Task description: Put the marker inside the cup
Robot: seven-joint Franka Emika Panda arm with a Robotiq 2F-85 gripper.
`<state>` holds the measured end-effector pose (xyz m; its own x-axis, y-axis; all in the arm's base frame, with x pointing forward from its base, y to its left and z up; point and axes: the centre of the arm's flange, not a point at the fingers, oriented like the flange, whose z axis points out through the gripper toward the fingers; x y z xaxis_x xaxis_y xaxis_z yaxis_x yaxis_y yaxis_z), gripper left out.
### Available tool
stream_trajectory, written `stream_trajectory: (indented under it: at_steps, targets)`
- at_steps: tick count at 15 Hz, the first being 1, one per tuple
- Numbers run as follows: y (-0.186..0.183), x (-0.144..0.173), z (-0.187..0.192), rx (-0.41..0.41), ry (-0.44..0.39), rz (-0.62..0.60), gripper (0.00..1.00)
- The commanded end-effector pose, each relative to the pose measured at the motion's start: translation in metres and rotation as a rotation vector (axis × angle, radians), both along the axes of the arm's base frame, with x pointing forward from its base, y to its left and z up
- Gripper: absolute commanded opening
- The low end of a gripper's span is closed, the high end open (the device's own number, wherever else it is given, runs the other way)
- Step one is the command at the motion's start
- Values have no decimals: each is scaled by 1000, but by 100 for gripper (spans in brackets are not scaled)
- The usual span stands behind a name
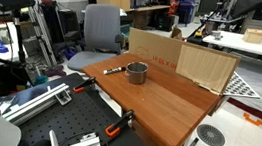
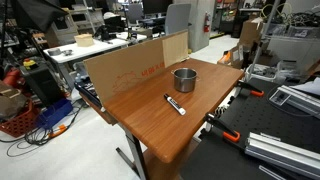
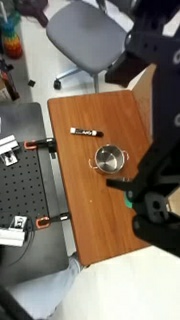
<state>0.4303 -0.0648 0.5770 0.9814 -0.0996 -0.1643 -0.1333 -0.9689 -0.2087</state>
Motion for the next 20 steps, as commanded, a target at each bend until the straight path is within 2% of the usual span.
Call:
stream_trajectory:
  at_steps: [1, 13, 20]
  targets:
    - [0, 0, 1, 0, -1, 0, 100]
    - [2, 2, -3, -3, 0, -3, 100]
    - [18, 11, -28, -2, 57, 21, 100]
